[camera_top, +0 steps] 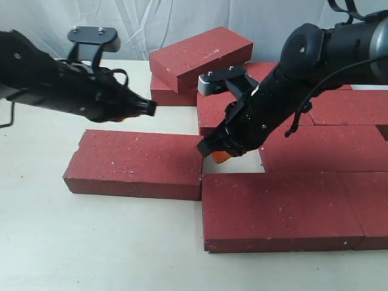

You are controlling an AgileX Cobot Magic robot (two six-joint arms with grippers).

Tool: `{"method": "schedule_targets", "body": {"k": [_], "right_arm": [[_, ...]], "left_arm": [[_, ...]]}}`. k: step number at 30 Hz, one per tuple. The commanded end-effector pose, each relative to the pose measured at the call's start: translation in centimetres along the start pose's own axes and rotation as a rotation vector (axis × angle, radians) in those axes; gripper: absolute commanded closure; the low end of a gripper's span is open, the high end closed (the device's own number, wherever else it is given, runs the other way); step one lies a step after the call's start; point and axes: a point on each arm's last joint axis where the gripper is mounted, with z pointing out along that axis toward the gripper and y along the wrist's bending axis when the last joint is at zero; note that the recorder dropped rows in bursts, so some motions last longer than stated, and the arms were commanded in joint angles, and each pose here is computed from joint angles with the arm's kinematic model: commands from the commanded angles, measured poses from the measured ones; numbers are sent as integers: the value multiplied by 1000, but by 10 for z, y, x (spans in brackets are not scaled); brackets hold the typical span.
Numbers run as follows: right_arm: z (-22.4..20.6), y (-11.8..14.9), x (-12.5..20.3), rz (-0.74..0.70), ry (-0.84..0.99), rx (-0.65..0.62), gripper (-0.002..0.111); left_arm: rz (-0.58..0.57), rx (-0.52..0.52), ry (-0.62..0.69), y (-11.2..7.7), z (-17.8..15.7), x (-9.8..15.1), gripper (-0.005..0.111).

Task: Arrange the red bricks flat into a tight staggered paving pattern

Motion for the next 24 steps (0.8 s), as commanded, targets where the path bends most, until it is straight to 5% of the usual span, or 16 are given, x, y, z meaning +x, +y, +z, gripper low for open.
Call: {"method": "schedule_targets", "body": {"k": [1, 11, 24], "right_arm": [[1, 24, 4, -83, 4, -53, 109], [40, 77, 13, -262, 89, -72, 109], [71, 68, 0, -270, 52, 51, 109]], "left_arm": [[-56, -61, 41, 38, -15, 0, 107], [-207, -214, 39, 92, -19, 31, 107], [-225, -231, 90, 101, -9, 42, 107]]}}
